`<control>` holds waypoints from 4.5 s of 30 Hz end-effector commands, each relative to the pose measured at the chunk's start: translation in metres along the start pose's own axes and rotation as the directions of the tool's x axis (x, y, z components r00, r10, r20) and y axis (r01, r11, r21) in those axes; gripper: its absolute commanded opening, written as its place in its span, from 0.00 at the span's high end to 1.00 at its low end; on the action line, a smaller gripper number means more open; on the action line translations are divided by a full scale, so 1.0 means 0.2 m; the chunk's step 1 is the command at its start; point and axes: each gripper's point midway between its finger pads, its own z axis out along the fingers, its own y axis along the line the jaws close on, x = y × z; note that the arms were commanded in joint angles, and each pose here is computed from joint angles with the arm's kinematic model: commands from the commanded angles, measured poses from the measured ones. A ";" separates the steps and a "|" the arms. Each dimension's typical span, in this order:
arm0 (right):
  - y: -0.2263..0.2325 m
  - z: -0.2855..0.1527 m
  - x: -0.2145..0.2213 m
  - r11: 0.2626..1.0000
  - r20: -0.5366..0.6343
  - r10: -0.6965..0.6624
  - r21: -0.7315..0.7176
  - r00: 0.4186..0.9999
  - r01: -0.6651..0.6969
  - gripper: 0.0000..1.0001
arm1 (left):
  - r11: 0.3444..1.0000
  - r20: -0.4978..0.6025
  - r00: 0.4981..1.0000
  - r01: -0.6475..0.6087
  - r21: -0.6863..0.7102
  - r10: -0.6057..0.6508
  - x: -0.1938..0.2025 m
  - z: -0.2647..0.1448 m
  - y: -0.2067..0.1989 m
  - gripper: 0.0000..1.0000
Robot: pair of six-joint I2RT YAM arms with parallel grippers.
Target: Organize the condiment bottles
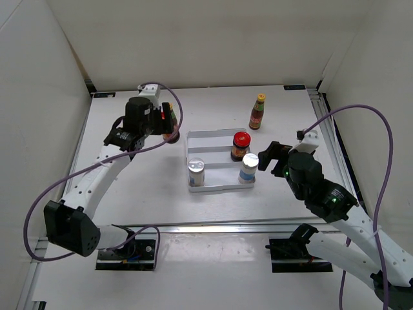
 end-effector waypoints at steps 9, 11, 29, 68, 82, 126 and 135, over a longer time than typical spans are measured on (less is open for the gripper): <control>-0.05 -0.04 -0.05 0.999 0.061 0.026 0.022 0.998 -0.028 0.00 | 0.976 0.106 0.994 -0.031 0.218 0.008 -0.21 0.07 -0.48 0.89; -0.07 -0.04 -0.04 0.999 0.060 0.021 0.035 0.998 -0.023 0.00 | 0.977 0.085 0.996 -0.031 0.212 0.014 -0.17 0.11 -0.48 0.89; -0.13 -0.05 -0.04 0.998 0.078 -0.021 0.068 0.997 0.015 0.00 | 0.979 -0.006 0.999 -0.037 0.202 0.039 0.04 0.34 -0.53 0.89; -0.09 -0.01 0.00 0.997 0.036 -0.009 0.072 0.999 0.006 0.00 | 0.978 -0.017 0.999 -0.039 0.203 0.043 0.24 0.12 -0.49 0.89; -0.08 -0.02 -0.02 0.998 0.042 -0.004 0.068 0.999 0.001 0.00 | 0.982 -0.041 0.994 -0.094 0.166 0.102 0.16 0.27 -0.52 0.41; 0.11 0.96 -0.87 0.974 -0.071 -0.228 -0.028 0.971 0.227 0.00 | 0.926 0.287 0.947 -0.029 -0.376 0.146 0.20 -0.51 0.42 0.00; 0.05 1.45 -0.60 0.948 -0.244 -0.311 -0.013 0.918 0.318 0.00 | 0.940 0.383 0.910 -0.019 -0.341 0.157 0.20 -0.55 0.37 0.00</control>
